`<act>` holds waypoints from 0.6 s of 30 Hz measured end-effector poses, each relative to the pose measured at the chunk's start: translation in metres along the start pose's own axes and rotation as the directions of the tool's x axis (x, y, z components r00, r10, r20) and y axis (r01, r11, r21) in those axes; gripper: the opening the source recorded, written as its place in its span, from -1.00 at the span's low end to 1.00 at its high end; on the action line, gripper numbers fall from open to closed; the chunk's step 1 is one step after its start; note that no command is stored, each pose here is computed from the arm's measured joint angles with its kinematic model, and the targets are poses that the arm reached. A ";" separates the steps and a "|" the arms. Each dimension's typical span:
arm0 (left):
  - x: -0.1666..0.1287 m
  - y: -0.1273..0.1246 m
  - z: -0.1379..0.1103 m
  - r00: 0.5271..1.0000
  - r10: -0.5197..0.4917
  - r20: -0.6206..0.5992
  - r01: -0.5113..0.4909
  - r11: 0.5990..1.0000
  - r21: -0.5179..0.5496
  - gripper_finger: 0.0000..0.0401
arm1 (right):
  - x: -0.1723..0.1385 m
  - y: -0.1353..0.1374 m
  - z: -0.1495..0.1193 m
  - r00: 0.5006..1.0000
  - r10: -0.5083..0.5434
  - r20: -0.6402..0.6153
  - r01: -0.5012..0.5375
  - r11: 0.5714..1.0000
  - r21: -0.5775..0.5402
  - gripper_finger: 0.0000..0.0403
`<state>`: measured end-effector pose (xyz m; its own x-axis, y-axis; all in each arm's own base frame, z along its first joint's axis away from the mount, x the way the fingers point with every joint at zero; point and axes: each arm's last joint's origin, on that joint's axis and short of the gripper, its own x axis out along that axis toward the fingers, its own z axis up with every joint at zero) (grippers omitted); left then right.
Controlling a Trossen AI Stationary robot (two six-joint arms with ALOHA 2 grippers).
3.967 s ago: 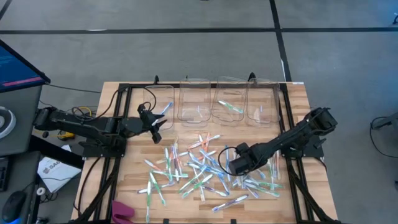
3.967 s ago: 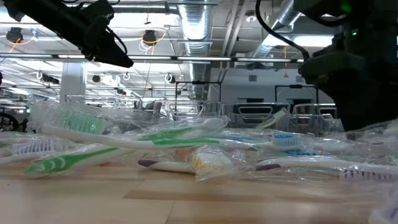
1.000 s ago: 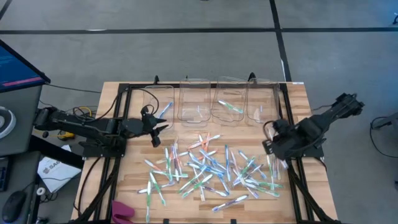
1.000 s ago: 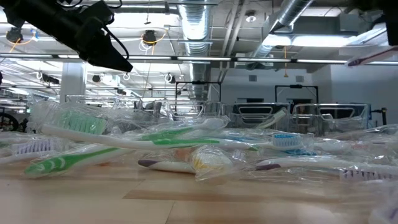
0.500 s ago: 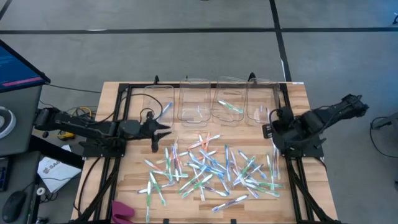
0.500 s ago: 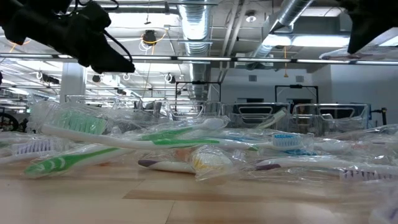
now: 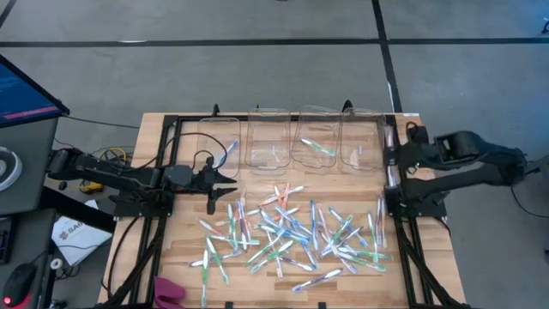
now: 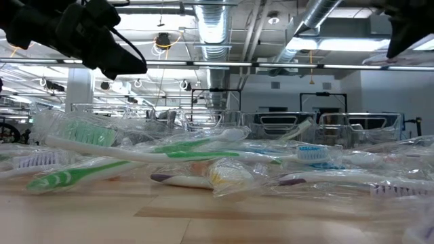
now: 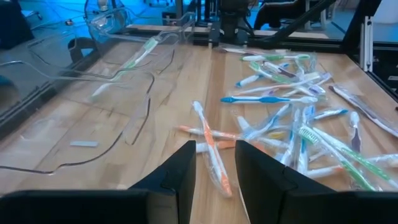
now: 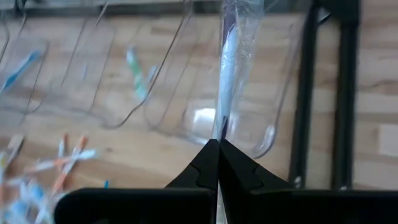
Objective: Pick & Place Toothbrushes
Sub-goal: Put the violet toothbrush into the right transparent bin
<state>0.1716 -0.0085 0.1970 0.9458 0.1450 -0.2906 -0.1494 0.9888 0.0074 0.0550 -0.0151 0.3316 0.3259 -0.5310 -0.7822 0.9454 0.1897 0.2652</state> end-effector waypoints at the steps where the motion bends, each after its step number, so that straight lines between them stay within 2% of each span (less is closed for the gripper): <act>1: 0.000 0.000 0.000 1.000 0.000 0.003 0.000 1.000 0.002 -0.48 | 0.000 -0.002 0.002 1.000 -0.005 0.011 0.005 1.000 0.004 -1.00; 6: 0.000 0.000 0.003 1.000 0.001 0.030 -0.001 1.000 -0.002 -0.48 | 0.005 -0.001 0.008 0.998 -0.066 0.007 0.066 0.997 0.025 -1.00; 10: 0.000 0.000 0.004 0.999 0.001 0.044 0.000 1.000 -0.005 -0.48 | 0.014 0.005 0.014 0.993 -0.108 -0.047 0.108 0.994 0.006 -1.00; 18: 0.000 0.000 0.005 0.999 0.001 0.052 -0.002 1.000 0.026 -0.48 | 0.038 0.018 0.041 0.993 -0.093 -0.078 0.091 0.996 -0.021 -1.00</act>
<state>0.1731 -0.0081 0.2020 0.9595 0.1474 -0.2402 -0.1436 0.9891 0.0332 0.0849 -0.0654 0.3302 0.2353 -0.4803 -0.8450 0.9708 0.1576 0.1808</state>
